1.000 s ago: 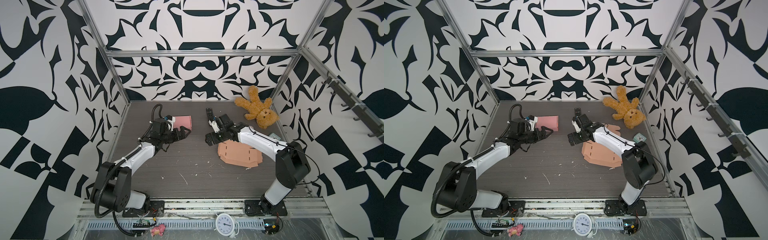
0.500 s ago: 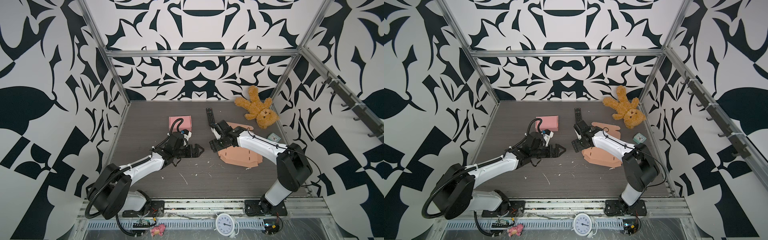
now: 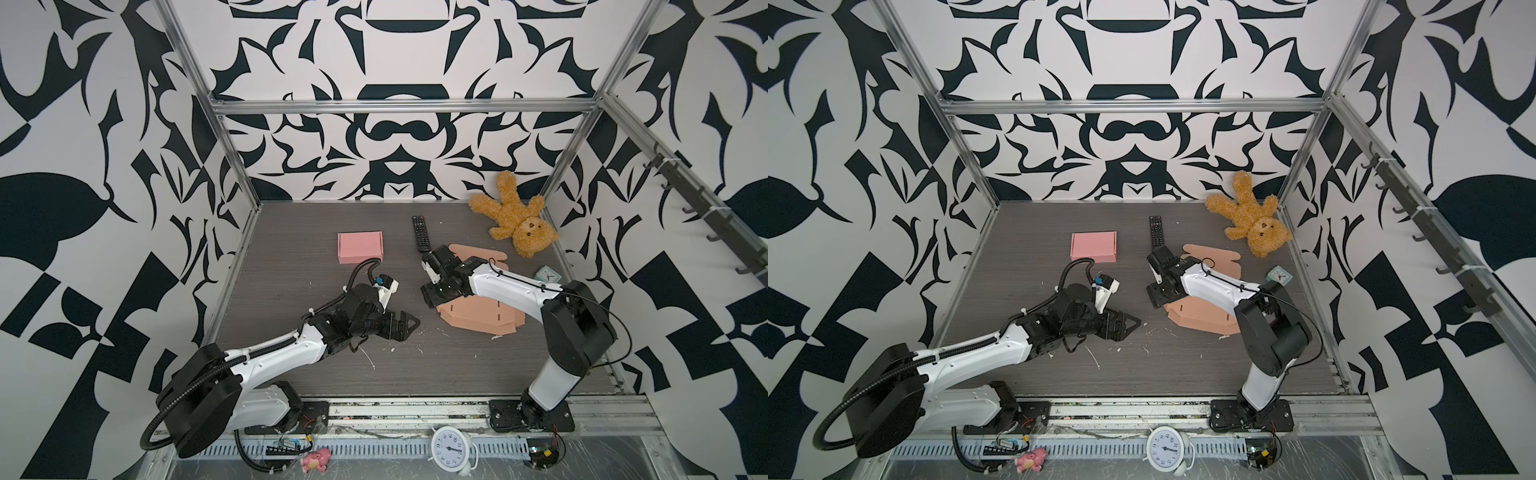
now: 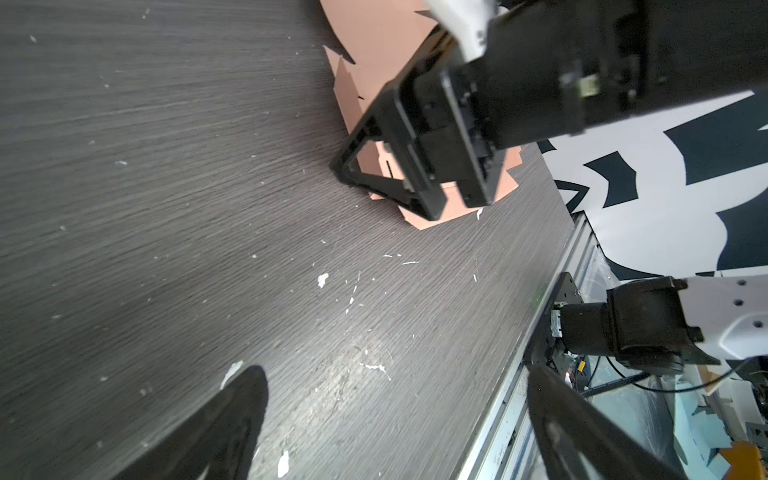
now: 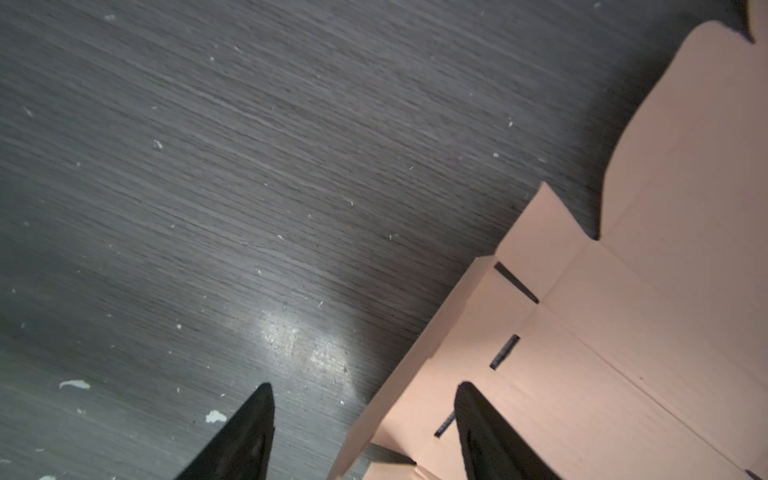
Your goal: Fold the paper box
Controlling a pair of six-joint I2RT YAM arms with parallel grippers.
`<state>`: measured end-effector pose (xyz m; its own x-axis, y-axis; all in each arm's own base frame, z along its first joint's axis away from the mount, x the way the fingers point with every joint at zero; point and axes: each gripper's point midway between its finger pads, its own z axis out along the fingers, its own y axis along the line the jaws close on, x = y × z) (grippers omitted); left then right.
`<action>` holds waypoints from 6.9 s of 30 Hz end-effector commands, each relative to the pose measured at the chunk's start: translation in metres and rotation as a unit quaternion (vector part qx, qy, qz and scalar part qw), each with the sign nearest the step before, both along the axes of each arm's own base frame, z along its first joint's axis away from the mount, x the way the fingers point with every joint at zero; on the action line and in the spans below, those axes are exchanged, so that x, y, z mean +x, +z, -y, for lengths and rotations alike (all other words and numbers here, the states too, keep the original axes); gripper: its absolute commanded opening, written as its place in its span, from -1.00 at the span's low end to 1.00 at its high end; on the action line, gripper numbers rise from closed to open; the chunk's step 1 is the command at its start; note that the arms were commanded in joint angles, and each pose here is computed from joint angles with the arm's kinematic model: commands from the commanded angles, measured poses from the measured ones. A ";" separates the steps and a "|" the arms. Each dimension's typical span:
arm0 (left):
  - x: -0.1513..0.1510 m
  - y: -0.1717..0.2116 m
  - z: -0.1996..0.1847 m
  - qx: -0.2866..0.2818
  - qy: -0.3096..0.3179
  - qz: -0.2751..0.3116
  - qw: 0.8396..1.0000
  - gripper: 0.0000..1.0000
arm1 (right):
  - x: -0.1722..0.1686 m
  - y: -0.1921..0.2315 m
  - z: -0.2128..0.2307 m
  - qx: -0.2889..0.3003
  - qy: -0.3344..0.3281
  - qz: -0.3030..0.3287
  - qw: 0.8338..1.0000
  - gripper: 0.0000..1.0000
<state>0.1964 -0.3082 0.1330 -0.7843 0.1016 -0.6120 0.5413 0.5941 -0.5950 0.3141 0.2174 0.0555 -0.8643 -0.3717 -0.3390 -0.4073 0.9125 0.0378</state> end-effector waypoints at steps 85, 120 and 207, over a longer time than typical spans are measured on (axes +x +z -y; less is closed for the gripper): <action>0.068 0.048 -0.138 -0.051 0.216 0.007 0.975 1.00 | -0.165 0.070 -0.092 0.044 0.431 0.061 0.899 -0.94; 0.115 -0.013 -0.146 0.010 0.251 -0.039 0.967 -0.11 | -0.109 0.098 -0.085 0.122 0.280 0.141 0.941 -0.17; 0.026 -0.024 -0.085 -0.065 0.105 -0.090 0.988 -0.21 | -0.063 -0.025 -0.017 0.268 -0.120 -0.062 0.954 0.16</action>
